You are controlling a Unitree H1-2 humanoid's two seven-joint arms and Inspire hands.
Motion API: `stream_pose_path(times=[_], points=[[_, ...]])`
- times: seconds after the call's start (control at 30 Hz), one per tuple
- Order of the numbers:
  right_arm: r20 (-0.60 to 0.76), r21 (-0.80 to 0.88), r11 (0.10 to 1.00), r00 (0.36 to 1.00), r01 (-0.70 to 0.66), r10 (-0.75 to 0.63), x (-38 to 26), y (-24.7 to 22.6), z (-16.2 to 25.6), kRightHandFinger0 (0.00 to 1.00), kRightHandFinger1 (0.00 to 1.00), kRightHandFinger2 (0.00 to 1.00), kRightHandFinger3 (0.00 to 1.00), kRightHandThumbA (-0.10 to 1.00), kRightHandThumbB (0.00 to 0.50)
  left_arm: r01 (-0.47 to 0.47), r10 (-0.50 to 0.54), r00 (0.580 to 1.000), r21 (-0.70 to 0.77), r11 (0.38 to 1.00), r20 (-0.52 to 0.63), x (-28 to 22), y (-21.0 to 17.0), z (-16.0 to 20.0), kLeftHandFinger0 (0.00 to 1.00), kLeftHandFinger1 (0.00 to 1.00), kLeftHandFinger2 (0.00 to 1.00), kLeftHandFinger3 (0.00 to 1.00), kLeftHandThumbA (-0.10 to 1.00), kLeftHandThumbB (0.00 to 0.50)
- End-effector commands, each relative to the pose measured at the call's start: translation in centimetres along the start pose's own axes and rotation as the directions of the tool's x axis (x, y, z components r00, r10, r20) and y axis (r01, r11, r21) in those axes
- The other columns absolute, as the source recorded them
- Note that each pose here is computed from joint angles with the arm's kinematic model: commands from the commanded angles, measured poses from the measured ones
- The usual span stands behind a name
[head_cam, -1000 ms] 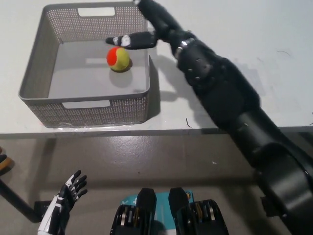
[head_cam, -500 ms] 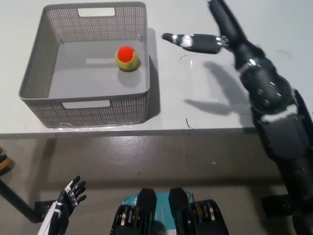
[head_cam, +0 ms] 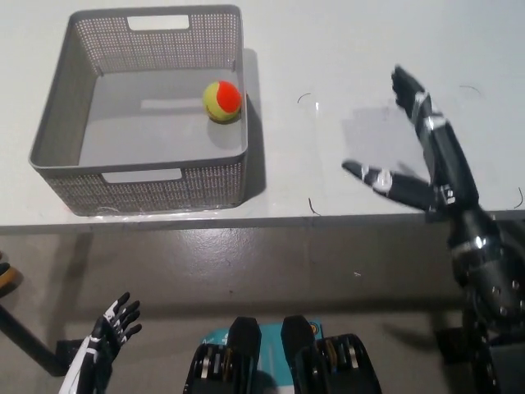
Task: Use the right hand to pick up a tennis ball and put it into a container on the left side
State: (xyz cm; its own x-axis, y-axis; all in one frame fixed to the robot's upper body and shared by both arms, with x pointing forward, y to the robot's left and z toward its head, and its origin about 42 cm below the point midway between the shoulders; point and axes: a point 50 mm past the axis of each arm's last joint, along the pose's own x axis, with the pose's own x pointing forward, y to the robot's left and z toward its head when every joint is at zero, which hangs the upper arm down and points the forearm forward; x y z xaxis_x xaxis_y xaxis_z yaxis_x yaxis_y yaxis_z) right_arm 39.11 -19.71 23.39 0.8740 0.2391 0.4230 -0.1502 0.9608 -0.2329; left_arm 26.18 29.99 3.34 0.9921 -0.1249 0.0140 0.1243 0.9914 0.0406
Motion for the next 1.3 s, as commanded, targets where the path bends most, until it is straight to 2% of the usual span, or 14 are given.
stream_pose_path(times=[0.0,0.13,0.23,0.37,0.53,0.57,0.6,0.7,0.83,0.97,1.27], points=[[0.021,0.085,0.996,0.999,0.023,-0.025,-0.9,-0.3,-0.5,1.0,1.0,1.0,1.0,1.0,0.244,-0.02,0.02,0.998,0.007,1.0,0.051,0.7,0.8,1.1,1.0,1.0,1.0,1.0,1.0,0.217],[-0.05,0.126,0.992,0.999,0.011,-0.005,-3.1,0.4,-3.2,1.0,1.0,1.0,1.0,1.0,0.216,-0.02,0.02,0.998,-0.006,1.0,0.057,1.2,1.0,1.2,1.0,1.0,1.0,1.0,1.0,0.229],[-0.091,0.154,0.988,0.996,0.004,0.01,-4.5,0.8,-4.9,1.0,1.0,1.0,1.0,0.99,0.173,-0.03,0.029,0.998,0.007,1.0,0.061,1.4,0.9,1.4,1.0,1.0,1.0,1.0,1.0,0.24],[-0.176,0.183,0.983,0.984,0.034,-0.001,-6.4,0.8,-6.7,1.0,1.0,1.0,1.0,0.97,0.199,-0.026,0.026,0.997,0.011,1.0,0.068,1.8,1.0,1.9,1.0,1.0,1.0,1.0,1.0,0.229],[-0.224,0.217,0.975,0.974,0.037,0.013,-8.1,0.9,-8.3,1.0,1.0,1.0,1.0,0.94,0.152,-0.025,0.024,0.997,0.005,1.0,0.079,2.4,1.3,2.2,1.0,1.0,1.0,1.0,1.0,0.247],[-0.237,0.226,0.973,0.971,0.036,0.019,-8.7,1.1,-8.7,1.0,1.0,1.0,1.0,0.96,0.182,-0.024,0.024,0.997,-0.002,1.0,0.077,2.4,1.4,2.2,1.0,1.0,1.0,1.0,1.0,0.25],[-0.243,0.231,0.972,0.97,0.035,0.023,-9.0,1.2,-8.9,1.0,1.0,1.0,1.0,0.97,0.184,-0.024,0.024,0.997,-0.009,1.0,0.079,2.6,1.4,2.3,1.0,1.0,1.0,1.0,1.0,0.25],[-0.272,0.237,0.971,0.962,0.037,0.029,-10.1,1.6,-9.5,1.0,1.0,1.0,1.0,1.0,0.231,-0.024,0.025,0.997,-0.012,1.0,0.078,2.8,1.5,2.5,1.0,1.0,1.0,1.0,1.0,0.251],[-0.297,0.24,0.97,0.954,0.036,0.038,-11.8,1.9,-10.3,1.0,1.0,1.0,1.0,1.0,0.211,-0.021,0.021,0.997,0.002,1.0,0.08,3.1,1.6,2.6,1.0,1.0,1.0,1.0,1.0,0.271],[-0.315,0.307,0.949,0.948,0.066,0.036,-13.0,2.3,-10.9,1.0,1.0,1.0,1.0,0.99,0.216,-0.024,0.025,0.996,-0.005,1.0,0.081,3.2,1.7,2.8,1.0,1.0,1.0,1.0,1.0,0.274],[-0.358,0.394,0.916,0.931,0.082,0.071,-15.5,4.1,-11.3,1.0,1.0,1.0,1.0,0.93,0.145,-0.024,0.025,0.997,-0.009,1.0,0.076,3.2,1.4,2.6,1.0,1.0,1.0,1.0,1.0,0.269]])
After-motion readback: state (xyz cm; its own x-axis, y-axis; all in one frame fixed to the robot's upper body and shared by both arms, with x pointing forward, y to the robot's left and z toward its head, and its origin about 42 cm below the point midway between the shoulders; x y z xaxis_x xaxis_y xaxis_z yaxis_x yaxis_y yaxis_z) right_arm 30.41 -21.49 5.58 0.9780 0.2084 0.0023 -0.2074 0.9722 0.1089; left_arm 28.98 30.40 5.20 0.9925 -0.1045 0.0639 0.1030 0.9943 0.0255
